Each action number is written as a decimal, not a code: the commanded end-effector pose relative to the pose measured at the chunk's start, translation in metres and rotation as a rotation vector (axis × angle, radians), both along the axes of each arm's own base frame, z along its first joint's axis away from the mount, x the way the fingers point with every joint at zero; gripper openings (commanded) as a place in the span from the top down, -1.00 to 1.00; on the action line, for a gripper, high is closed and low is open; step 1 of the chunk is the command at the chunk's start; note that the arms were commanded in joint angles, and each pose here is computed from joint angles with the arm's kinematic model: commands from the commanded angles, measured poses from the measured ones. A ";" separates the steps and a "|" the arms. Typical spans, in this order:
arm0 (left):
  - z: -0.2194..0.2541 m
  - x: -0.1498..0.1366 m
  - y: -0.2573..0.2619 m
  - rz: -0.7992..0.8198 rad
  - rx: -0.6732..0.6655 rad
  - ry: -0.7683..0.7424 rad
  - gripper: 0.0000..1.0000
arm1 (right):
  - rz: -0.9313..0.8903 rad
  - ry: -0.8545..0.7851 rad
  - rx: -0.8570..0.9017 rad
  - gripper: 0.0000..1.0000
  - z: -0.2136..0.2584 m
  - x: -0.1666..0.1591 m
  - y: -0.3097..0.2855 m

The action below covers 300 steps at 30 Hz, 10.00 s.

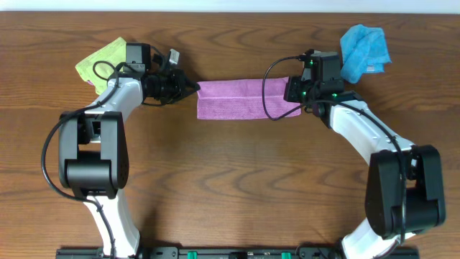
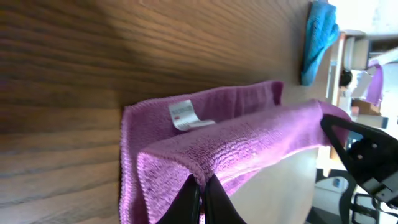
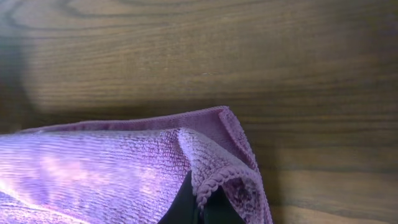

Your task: Fold the cloth

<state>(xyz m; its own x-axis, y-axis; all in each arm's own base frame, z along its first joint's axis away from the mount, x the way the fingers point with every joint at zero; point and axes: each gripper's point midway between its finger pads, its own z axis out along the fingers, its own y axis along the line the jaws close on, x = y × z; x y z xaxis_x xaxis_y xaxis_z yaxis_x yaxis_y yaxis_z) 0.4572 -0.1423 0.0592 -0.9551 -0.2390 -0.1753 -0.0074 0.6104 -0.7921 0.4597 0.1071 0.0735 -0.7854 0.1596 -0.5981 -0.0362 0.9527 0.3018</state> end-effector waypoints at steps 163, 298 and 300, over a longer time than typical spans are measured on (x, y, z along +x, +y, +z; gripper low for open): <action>-0.065 0.003 -0.032 0.024 0.545 -0.082 0.88 | 0.095 -0.152 0.422 0.97 0.057 0.004 0.110; 0.000 -0.116 0.056 0.343 -0.008 0.183 -0.91 | 0.069 -0.091 0.109 -0.99 0.071 -0.238 -0.036; -0.010 -0.120 0.055 0.373 -0.029 0.189 -0.91 | 0.037 -0.075 0.138 -0.99 0.069 -0.241 -0.036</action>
